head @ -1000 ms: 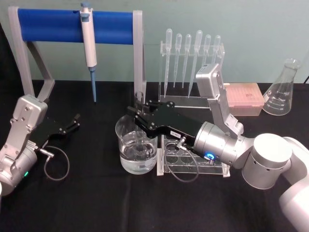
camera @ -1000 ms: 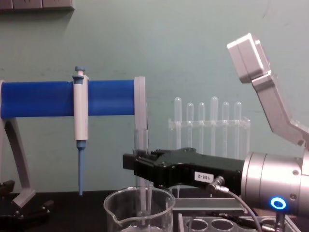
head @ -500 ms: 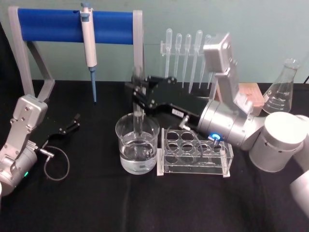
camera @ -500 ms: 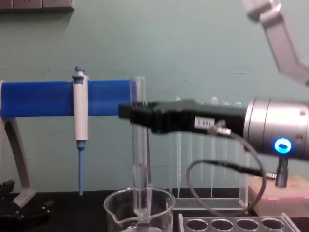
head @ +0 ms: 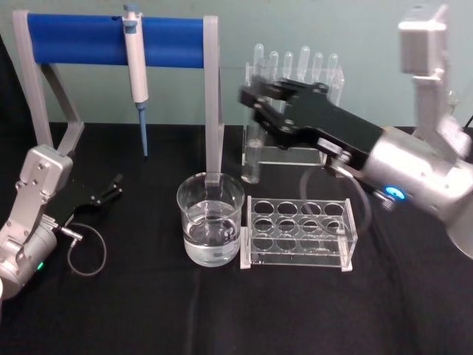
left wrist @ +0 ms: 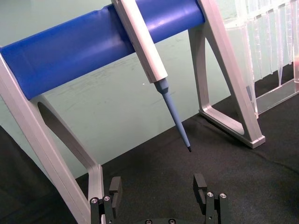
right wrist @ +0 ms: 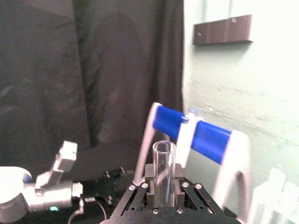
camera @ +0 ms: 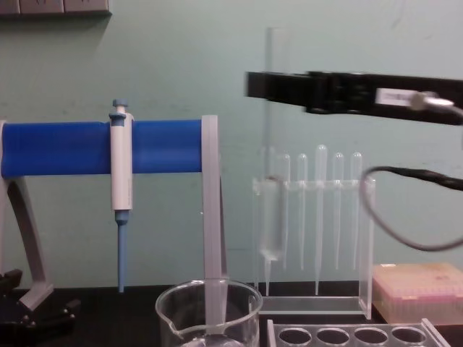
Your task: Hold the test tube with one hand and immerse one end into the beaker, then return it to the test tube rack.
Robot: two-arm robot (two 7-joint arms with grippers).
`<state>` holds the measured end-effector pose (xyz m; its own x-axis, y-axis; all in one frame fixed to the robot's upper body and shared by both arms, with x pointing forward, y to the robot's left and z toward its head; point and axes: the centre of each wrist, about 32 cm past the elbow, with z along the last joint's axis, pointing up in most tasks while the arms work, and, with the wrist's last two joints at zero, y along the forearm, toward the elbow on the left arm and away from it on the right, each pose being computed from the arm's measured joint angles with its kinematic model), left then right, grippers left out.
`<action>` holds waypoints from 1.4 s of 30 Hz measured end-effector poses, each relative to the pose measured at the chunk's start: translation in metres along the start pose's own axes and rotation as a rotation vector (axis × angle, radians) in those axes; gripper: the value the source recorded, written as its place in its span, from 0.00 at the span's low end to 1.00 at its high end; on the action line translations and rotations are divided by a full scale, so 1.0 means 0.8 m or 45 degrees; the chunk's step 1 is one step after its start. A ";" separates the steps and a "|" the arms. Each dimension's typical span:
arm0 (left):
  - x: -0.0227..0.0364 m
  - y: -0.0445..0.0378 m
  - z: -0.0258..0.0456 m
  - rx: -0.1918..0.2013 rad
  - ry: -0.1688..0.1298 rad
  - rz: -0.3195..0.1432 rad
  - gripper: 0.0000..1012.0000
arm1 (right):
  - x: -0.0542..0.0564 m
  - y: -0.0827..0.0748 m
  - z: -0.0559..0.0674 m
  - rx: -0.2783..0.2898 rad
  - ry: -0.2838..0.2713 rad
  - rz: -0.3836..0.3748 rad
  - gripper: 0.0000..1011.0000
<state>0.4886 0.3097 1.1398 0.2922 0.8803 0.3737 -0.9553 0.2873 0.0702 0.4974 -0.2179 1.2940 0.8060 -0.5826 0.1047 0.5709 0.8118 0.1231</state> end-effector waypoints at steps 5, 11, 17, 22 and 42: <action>0.0000 0.000 0.0000 0.000 0.000 0.000 0.99 | -0.001 -0.035 -0.006 -0.039 -0.012 -0.049 0.22; 0.0000 0.000 0.0000 0.000 0.000 0.000 0.99 | -0.004 -0.054 -0.029 -0.079 0.004 -0.070 0.22; 0.0000 0.000 0.0000 0.000 0.000 0.000 0.99 | -0.003 -0.061 -0.050 -0.124 0.013 -0.092 0.22; 0.0000 0.000 0.0000 0.000 0.000 0.000 0.99 | -0.002 -0.061 -0.059 -0.137 0.012 -0.102 0.22; 0.0000 0.000 0.0000 0.000 0.000 0.000 0.99 | 0.010 -0.048 -0.084 -0.159 0.011 -0.097 0.22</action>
<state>0.4886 0.3097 1.1398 0.2923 0.8803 0.3737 -0.9552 0.2873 0.0703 0.4923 -0.2510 1.2238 0.7608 -0.6426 0.0908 0.6448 0.7643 0.0061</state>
